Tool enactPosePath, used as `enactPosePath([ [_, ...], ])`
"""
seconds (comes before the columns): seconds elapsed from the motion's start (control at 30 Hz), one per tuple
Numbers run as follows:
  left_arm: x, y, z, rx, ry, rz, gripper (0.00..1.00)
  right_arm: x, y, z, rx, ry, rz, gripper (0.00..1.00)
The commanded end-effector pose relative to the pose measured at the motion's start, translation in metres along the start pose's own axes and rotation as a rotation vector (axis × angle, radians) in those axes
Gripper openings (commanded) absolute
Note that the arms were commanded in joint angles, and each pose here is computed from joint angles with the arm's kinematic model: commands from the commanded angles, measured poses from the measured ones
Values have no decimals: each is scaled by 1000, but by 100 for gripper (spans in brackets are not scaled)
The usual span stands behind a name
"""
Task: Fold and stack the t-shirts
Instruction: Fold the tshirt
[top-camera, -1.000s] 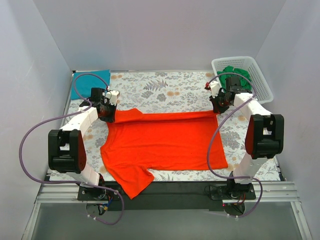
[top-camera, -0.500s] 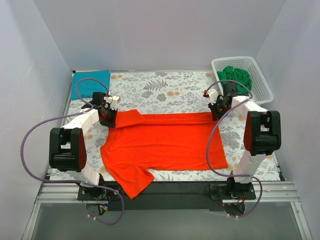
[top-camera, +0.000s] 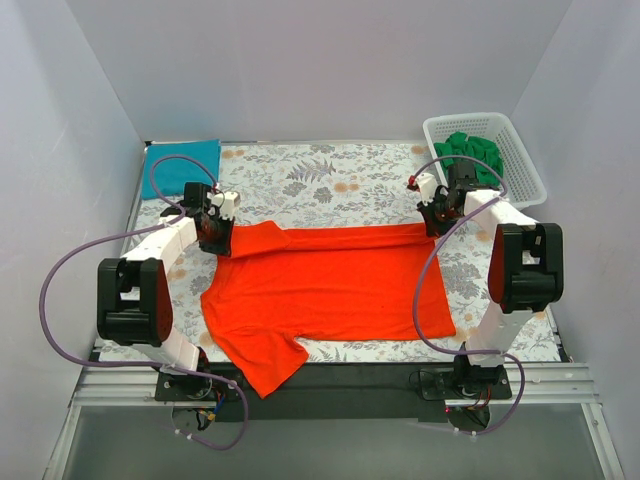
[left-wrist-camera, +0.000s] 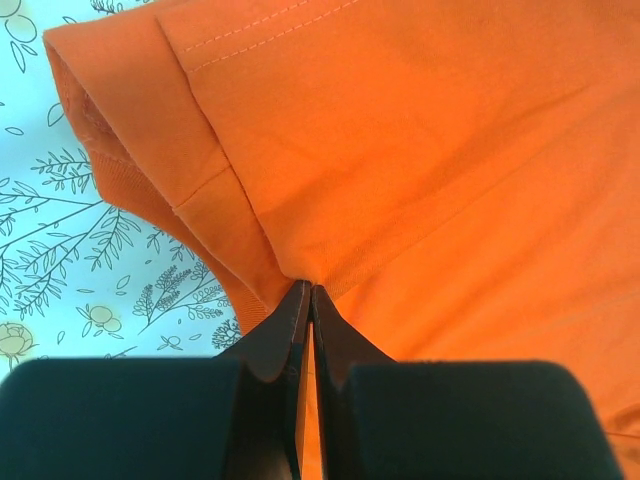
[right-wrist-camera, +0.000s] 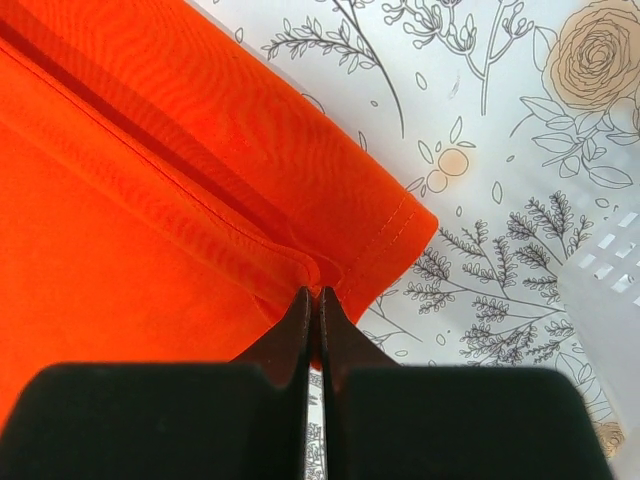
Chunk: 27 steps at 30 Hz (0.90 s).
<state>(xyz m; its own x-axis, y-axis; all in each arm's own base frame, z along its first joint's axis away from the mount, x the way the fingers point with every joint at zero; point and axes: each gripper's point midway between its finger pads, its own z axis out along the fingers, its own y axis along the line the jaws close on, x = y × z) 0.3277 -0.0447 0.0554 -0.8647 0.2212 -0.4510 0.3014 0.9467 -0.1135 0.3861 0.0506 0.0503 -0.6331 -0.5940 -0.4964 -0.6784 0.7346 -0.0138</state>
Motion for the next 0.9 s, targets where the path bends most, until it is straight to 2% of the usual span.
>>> enactPosePath([
  [0.0, -5, -2, -14, -6, -37, -1, 0, -13, -13, -18, 57, -39, -24, 1],
  [0.47, 30, 2, 16, -9, 49, -9, 0, 17, -3, 7, 6, 36, -17, 1],
  [0.77, 36, 3, 19, -11, 72, -9, 0, 15, 4, -4, -9, 23, -32, 1],
  [0.83, 33, 2, 17, -7, 69, -7, 2, 15, 7, -7, -19, 22, -39, 1],
  [0.87, 29, 2, 13, -6, 56, -1, 6, 15, 8, -12, -20, 21, -45, 6],
])
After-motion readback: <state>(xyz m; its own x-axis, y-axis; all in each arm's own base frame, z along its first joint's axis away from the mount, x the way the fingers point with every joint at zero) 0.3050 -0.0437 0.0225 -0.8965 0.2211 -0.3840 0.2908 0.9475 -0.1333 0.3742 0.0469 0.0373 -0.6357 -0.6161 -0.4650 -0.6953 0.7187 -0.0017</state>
